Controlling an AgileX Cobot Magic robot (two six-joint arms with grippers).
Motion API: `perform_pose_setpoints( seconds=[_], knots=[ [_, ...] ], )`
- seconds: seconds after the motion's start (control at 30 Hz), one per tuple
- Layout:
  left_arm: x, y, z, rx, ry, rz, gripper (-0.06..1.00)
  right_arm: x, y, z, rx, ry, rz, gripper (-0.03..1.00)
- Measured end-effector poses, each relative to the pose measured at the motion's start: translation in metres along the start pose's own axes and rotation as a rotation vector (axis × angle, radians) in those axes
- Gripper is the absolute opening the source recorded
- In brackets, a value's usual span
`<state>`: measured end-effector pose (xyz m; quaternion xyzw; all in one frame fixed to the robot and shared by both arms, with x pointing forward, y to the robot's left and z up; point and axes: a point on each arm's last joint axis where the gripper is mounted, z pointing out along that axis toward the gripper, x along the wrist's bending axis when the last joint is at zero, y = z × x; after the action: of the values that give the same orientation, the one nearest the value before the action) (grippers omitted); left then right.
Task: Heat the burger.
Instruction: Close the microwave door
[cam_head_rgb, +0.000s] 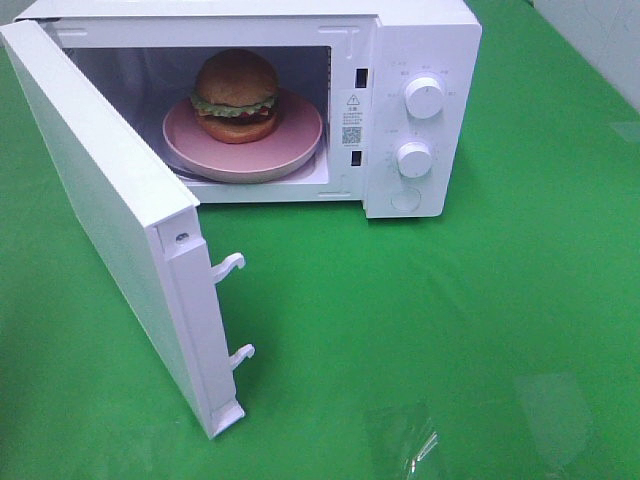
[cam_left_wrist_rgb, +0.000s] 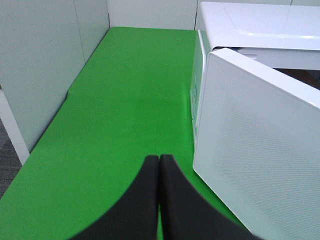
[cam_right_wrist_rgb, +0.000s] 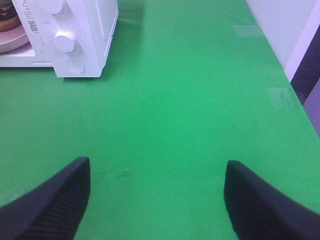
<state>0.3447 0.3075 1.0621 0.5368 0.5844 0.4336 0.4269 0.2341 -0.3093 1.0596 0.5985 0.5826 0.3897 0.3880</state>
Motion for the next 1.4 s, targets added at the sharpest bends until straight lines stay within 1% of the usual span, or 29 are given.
perform_pose_setpoints(
  seconds=[0.03,0.07,0.2,0.3,0.43,0.6,0.77,0.8,0.83,0.87,0.9,0.97,1.0,1.03,1.07,1.1,1.13,1.2,1.3,1.33,1.37,1.4],
  knots=[
    [0.000,0.000,0.000,0.000,0.000,0.000,0.00,0.000,0.000,0.000,0.000,0.000,0.000,0.73],
    [0.002,-0.010,0.011,-0.007,0.015,-0.003,0.00,0.000,0.000,0.000,0.000,0.000,0.000,0.73],
    [0.005,-0.022,0.026,-0.035,0.039,-0.005,0.00,0.000,0.000,0.000,0.000,0.000,0.000,0.73],
    [0.006,-0.025,0.028,-0.038,0.043,-0.005,0.00,0.000,0.000,0.000,0.000,0.000,0.000,0.73],
    [0.009,-0.041,0.044,-0.060,0.070,0.011,0.00,0.000,0.000,0.000,0.000,0.000,0.000,0.73],
    [0.010,-0.048,0.053,-0.069,0.071,0.051,0.00,0.000,0.000,0.000,0.000,0.000,0.000,0.73],
    [0.007,-0.053,0.068,-0.071,0.038,0.064,0.00,0.000,0.000,0.000,0.000,0.000,0.000,0.73],
    [0.005,-0.054,0.074,-0.077,0.005,0.082,0.00,0.000,0.000,0.000,0.000,0.000,0.000,0.73],
    [0.005,-0.054,0.074,-0.077,0.005,0.082,0.00,0.000,0.000,0.000,0.000,0.000,0.000,0.73],
    [0.001,-0.057,0.081,-0.078,-0.039,0.090,0.00,0.000,0.000,0.000,0.000,0.000,0.000,0.73],
    [0.001,-0.057,0.081,-0.078,-0.039,0.090,0.00,0.000,0.000,0.000,0.000,0.000,0.000,0.73],
    [-0.009,-0.062,0.093,-0.092,-0.160,0.096,0.00,0.000,0.000,0.000,0.000,0.000,0.000,0.73],
    [-0.009,-0.062,0.093,-0.092,-0.160,0.096,0.00,0.000,0.000,0.000,0.000,0.000,0.000,0.73],
    [-0.012,-0.064,0.096,-0.093,-0.193,0.096,0.00,0.000,0.000,0.000,0.000,0.000,0.000,0.73],
    [-0.012,-0.064,0.096,-0.093,-0.193,0.096,0.00,0.000,0.000,0.000,0.000,0.000,0.000,0.73],
    [-0.018,-0.070,0.103,-0.090,-0.268,0.097,0.00,0.000,0.000,0.000,0.000,0.000,0.000,0.73],
    [-0.018,-0.070,0.103,-0.090,-0.268,0.097,0.00,0.000,0.000,0.000,0.000,0.000,0.000,0.73],
    [-0.023,-0.075,0.112,-0.067,-0.327,0.102,0.00,0.000,0.000,0.000,0.000,0.000,0.000,0.73],
    [-0.024,-0.075,0.116,-0.059,-0.340,0.099,0.00,0.000,0.000,0.000,0.000,0.000,0.000,0.73],
    [-0.027,-0.075,0.122,-0.048,-0.362,0.091,0.00,0.000,0.000,0.000,0.000,0.000,0.000,0.73],
    [-0.027,-0.075,0.122,-0.048,-0.362,0.091,0.00,0.000,0.000,0.000,0.000,0.000,0.000,0.73],
    [-0.031,-0.074,0.127,-0.047,-0.386,0.089,0.00,0.000,0.000,0.000,0.000,0.000,0.000,0.73]
  ],
)
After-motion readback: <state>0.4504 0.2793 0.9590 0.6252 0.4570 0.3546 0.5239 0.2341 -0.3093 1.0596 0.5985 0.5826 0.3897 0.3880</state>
